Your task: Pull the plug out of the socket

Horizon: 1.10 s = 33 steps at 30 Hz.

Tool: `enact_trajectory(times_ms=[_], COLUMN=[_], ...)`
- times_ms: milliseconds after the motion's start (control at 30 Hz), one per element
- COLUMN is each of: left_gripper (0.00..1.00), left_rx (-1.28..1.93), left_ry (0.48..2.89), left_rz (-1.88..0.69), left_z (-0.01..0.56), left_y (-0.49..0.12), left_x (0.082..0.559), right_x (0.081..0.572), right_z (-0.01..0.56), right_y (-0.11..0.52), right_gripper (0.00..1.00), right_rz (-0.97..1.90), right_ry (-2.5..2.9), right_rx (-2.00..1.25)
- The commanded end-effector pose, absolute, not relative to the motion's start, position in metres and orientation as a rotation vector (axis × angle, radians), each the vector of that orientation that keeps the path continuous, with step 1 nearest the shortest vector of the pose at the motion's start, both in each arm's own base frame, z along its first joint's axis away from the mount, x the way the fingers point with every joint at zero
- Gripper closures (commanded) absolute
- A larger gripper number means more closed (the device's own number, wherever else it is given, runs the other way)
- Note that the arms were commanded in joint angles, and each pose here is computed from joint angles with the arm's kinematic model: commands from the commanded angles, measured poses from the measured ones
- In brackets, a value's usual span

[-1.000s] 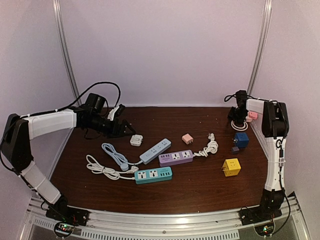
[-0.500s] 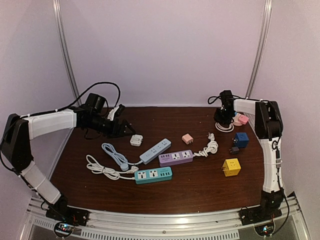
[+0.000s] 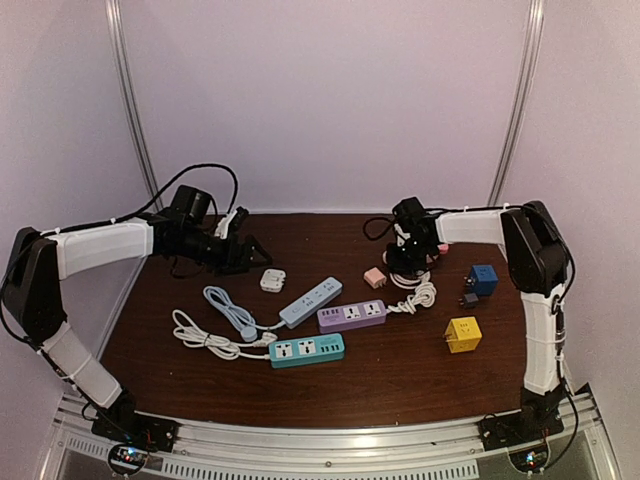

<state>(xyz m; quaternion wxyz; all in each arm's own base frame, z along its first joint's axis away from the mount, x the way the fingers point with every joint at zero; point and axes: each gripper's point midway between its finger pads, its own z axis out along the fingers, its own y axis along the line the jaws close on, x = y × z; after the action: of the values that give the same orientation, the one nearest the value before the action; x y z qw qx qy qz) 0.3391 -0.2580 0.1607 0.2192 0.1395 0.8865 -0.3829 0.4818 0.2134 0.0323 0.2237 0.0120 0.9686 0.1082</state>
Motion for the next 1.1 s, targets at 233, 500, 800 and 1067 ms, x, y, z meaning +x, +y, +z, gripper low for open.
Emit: enact_trajectory(times_ms=[233,500,800,1067], left_gripper=[0.02,0.02,0.02,0.02], left_rx=[0.387,0.423,0.464,0.455], left_ry=[2.419,2.429,2.444,2.440], left_rz=[-1.063,-1.090,-1.128,-1.105], left_z=[0.169,0.162,0.148,0.143], left_y=[-0.288,-0.319,-0.364,-0.414], left_x=[0.354,0.357,0.353,0.360], right_x=[0.359,0.294,0.333,0.384], right_z=[0.038,0.029,0.090,0.119], right_y=[0.256,0.275,0.268,0.216], right_gripper=[0.89,0.89,0.50,0.37], right_rz=[0.411,0.472,0.479,0.538], right_ry=[2.716,2.755,2.606,2.505], right_rx=[-0.108,-0.163,-0.135,0.054])
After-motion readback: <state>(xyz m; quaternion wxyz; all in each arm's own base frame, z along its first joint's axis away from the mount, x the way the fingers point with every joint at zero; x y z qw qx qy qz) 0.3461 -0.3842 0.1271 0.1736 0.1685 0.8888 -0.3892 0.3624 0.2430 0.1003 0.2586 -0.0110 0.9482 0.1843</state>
